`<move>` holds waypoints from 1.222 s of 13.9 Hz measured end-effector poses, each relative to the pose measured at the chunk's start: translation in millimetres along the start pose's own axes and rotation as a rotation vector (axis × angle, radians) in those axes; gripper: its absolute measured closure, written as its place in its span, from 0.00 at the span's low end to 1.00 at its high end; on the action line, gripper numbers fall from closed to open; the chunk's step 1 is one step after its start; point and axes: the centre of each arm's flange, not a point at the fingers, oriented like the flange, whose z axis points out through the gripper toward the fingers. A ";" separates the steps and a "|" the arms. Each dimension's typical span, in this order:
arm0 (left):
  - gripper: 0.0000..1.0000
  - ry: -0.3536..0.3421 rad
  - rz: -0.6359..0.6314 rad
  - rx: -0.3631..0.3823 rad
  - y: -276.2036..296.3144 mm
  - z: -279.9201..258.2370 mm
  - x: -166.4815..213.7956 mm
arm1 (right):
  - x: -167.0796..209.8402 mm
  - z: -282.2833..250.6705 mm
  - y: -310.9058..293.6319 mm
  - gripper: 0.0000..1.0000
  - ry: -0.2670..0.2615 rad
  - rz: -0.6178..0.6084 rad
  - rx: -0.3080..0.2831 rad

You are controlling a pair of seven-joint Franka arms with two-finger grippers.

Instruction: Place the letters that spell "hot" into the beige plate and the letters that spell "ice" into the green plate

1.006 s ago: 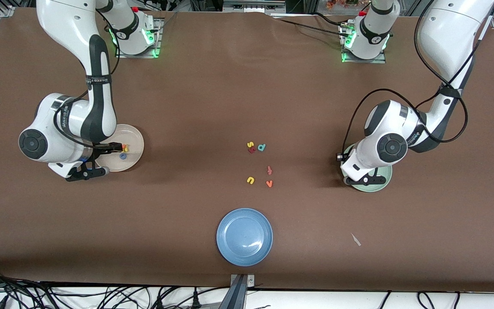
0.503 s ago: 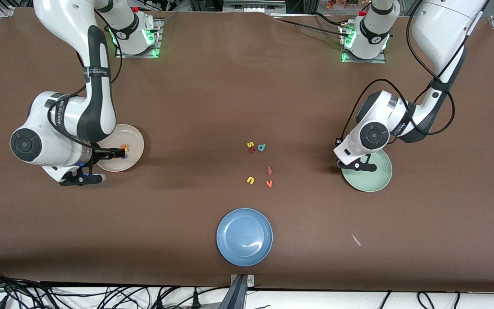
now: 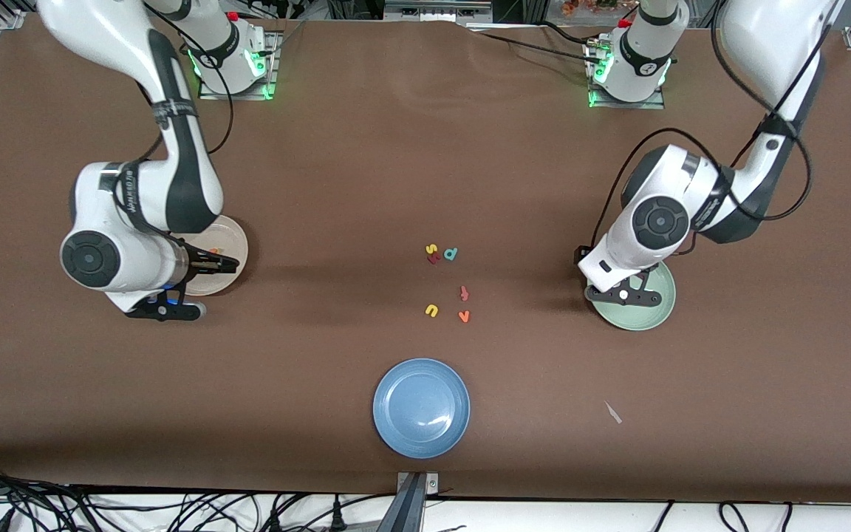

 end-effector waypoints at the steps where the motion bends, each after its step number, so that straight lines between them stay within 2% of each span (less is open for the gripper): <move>1: 0.00 0.009 0.007 0.008 6.2 -33.1 -1.4 | -3.6 -17.1 11.8 0.00 0.023 -0.001 0.016; 3: 0.00 0.030 0.017 0.014 15.9 -90.9 -6.5 | -19.6 -58.4 37.6 0.00 0.075 -0.001 0.050; 6: 0.00 0.062 0.000 0.007 7.3 -155.0 -9.8 | -62.1 -108.6 52.0 0.00 0.137 -0.060 0.063; 10: 0.00 0.081 0.106 0.019 -63.0 -198.9 -6.4 | -127.7 -158.2 67.8 0.00 0.120 -0.082 0.056; 11: 0.00 0.075 0.098 -0.004 -85.4 -202.6 -8.4 | -139.3 -167.5 78.4 0.00 0.114 -0.085 0.057; 13: 0.00 0.068 0.067 -0.092 -126.4 -209.9 -17.8 | -153.3 -178.3 97.6 0.00 0.100 -0.081 0.063; 14: 0.00 0.074 0.061 -0.112 -143.3 -212.6 -24.5 | -156.3 -181.4 102.3 0.00 0.100 -0.077 0.065; 17: 0.00 0.139 0.045 -0.107 -159.8 -211.3 -43.0 | -158.6 -188.3 104.2 0.00 0.122 -0.076 0.067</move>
